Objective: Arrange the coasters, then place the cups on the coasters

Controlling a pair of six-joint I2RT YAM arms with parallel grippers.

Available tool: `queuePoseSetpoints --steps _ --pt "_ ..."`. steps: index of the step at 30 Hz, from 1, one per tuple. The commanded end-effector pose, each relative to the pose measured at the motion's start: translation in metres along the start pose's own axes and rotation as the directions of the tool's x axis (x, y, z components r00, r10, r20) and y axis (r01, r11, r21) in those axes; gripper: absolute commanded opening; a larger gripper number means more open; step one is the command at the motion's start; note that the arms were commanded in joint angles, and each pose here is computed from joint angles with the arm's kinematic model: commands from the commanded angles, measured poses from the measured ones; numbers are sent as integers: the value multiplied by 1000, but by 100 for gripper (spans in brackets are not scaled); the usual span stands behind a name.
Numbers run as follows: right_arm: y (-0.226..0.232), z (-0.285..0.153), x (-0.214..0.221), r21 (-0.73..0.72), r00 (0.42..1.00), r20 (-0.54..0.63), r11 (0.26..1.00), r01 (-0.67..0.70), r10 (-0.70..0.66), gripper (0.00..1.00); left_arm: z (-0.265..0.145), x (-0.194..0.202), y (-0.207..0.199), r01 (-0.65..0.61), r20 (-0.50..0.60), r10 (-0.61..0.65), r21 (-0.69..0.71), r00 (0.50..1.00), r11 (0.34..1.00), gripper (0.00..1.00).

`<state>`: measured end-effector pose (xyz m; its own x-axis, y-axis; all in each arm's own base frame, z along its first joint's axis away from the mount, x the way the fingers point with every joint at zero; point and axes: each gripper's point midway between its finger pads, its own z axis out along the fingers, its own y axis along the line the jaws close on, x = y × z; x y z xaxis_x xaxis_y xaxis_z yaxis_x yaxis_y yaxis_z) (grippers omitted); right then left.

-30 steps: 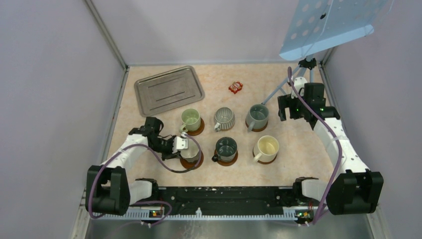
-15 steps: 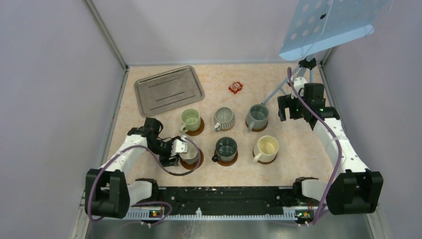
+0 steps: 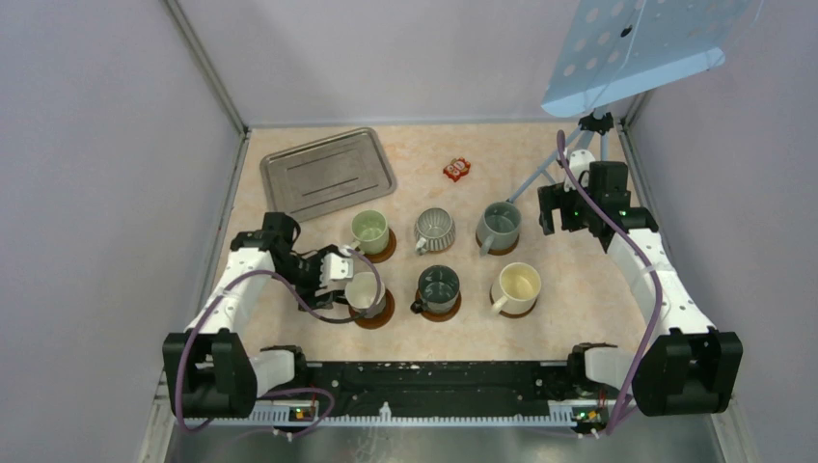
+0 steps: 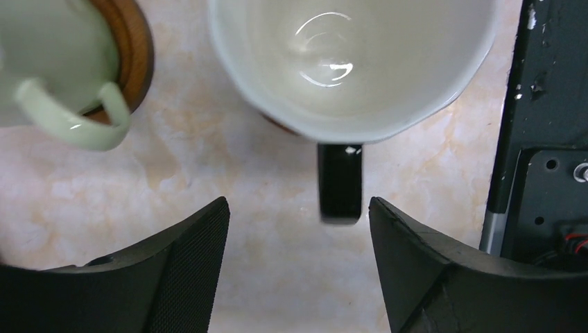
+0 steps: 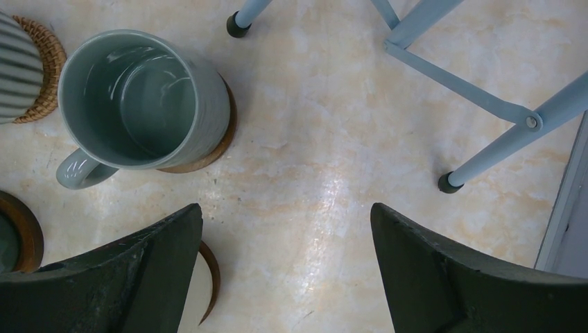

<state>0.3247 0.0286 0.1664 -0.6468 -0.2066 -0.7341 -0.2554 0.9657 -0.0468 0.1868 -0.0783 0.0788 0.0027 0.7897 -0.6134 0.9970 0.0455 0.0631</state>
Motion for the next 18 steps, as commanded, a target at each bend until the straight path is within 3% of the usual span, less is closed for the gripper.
queuePoseSetpoints --steps 1,7,13,18 --pt "-2 -4 -10 4 999 43 1000 2 -2 90 -26 -5 11 -42 8 42 10 999 999 78" --pt "-1 -5 -10 3 999 43 1000 2 -2 90 -44 -13 27 -73 16 72 40 997 997 71" --pt "-2 -6 -9 8 999 45 1000 -1 1 90 -34 -16 62 -9 59 12 -53 998 999 48" --pt "-2 -6 -9 12 999 46 1000 -3 3 90 -13 -4 41 -38 -5 38 -35 999 999 38"
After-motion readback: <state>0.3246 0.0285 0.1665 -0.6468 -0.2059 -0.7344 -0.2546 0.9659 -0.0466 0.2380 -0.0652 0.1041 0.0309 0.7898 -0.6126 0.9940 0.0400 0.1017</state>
